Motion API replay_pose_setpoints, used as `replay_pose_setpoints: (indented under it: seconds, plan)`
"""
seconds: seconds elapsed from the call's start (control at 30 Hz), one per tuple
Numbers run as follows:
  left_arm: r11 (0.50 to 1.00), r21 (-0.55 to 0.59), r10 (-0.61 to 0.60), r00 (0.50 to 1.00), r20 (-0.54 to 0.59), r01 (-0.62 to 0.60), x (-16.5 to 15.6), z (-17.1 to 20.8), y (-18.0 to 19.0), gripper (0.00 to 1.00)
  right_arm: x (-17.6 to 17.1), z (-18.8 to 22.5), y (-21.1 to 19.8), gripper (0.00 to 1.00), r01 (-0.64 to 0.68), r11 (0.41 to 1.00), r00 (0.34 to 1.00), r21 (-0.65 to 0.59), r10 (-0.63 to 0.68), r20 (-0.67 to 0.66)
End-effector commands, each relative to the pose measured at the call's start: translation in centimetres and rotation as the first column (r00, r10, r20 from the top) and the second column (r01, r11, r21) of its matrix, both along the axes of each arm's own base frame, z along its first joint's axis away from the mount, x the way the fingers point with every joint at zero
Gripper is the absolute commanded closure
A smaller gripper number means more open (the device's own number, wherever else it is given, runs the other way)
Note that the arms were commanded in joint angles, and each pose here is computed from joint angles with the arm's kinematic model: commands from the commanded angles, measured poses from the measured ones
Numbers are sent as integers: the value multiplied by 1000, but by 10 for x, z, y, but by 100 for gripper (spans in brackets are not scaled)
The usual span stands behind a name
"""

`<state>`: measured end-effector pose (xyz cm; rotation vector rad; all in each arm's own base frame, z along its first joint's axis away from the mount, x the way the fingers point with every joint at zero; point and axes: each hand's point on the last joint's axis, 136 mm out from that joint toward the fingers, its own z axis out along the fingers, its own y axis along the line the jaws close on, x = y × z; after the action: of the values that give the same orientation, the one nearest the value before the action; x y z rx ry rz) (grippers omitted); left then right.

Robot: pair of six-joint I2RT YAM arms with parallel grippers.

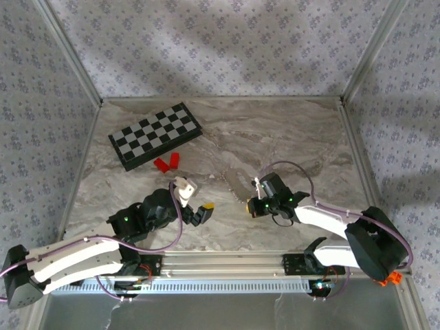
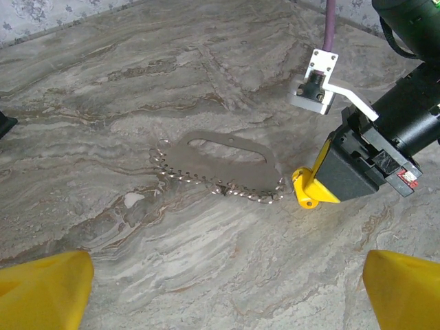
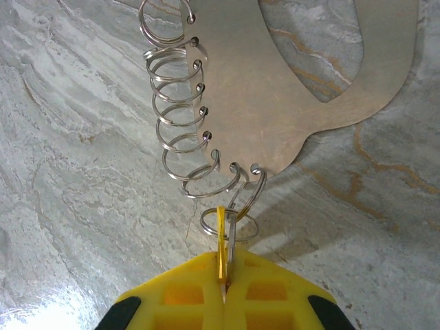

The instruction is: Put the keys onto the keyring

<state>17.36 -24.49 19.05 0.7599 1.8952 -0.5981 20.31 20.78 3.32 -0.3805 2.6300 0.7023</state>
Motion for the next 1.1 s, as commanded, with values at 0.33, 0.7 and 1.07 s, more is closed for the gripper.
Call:
replay_pose_setpoints:
  seconds: [0.33,0.7,1.07]
  plan:
    - [999,-48,-6,1000,24,7,3,17,-6,0,-18,-10,-15,81,44,999,998,-29,-45,-48]
    - [998,-58,2,1000,19,-1,4,28,-6,0,-18,15,-27,49,88,996,995,-9,-88,37]
    - [947,-44,319,945,69,-317,39,44,44,0,-10,80,-70,30,190,981,928,41,-193,318]
